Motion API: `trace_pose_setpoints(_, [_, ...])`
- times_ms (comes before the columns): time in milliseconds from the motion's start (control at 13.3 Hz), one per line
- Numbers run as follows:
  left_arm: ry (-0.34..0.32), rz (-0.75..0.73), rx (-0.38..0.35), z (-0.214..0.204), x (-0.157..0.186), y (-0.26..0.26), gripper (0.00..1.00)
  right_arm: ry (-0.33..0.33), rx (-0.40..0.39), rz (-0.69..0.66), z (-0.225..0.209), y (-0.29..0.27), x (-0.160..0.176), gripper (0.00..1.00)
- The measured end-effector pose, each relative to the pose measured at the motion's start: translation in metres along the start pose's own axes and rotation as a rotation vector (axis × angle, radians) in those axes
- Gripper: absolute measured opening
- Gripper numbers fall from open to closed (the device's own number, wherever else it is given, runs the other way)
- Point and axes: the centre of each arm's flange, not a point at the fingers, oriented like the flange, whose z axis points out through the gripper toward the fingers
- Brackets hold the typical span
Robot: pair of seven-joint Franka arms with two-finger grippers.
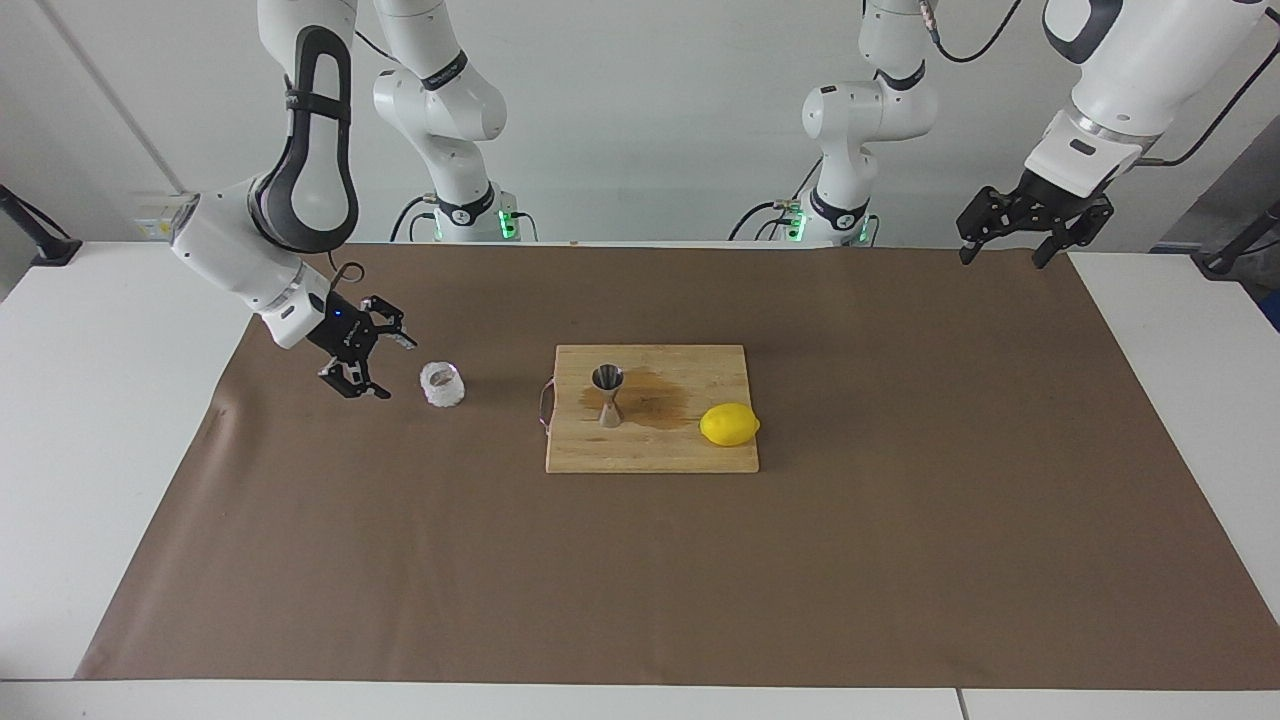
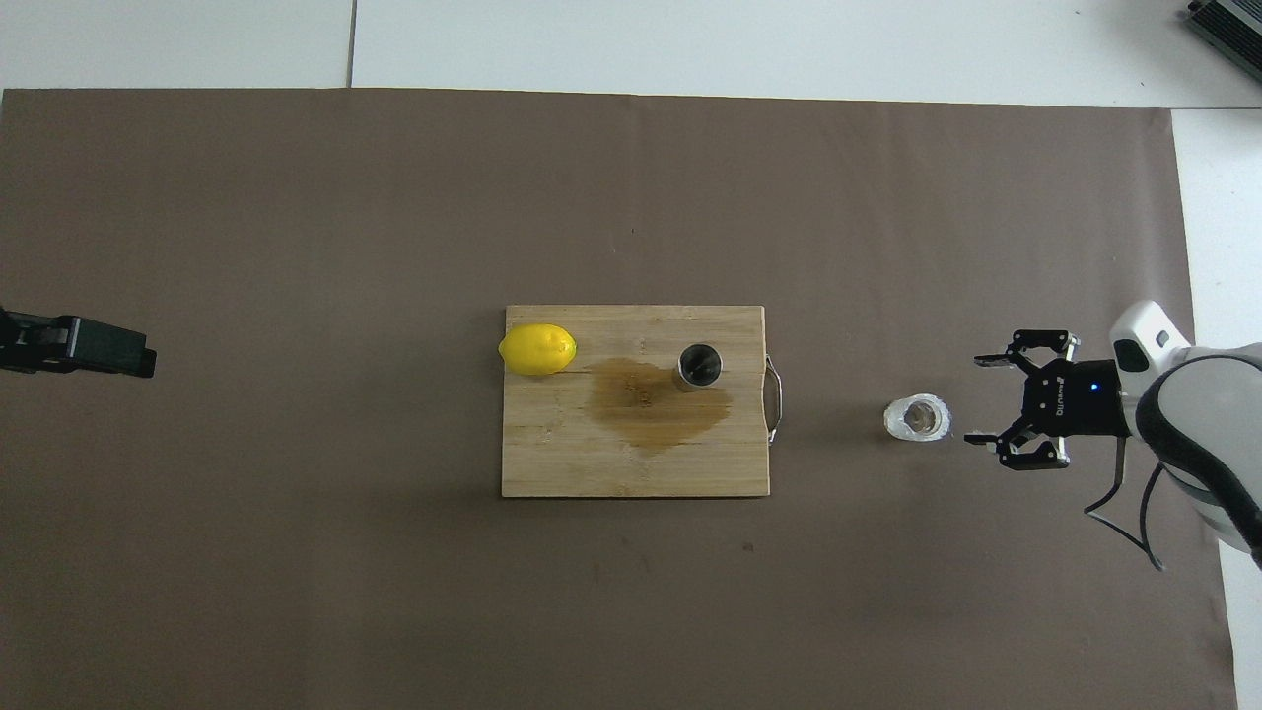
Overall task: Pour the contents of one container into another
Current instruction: 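Close the right gripper around the small white cup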
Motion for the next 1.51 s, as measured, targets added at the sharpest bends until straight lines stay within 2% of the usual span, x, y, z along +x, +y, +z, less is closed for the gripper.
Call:
trace_pose_setpoints(377, [0.0, 0.0, 0.0, 0.0, 0.0, 0.0, 1.0, 0.023, 0.041, -0.098, 0.028, -0.005, -0.017, 1.0])
trace_pose_setpoints(1433, [0.0, 0.0, 0.0, 0.0, 0.0, 0.0, 1.0, 0.101, 0.101, -0.138, 0.079, -0.007, -0.034, 1.0])
trace_pose_setpoints(1508, [0.0, 0.0, 0.0, 0.0, 0.0, 0.0, 1.0, 0.102, 0.101, -0.139, 0.079, -0.007, -0.033, 0.89])
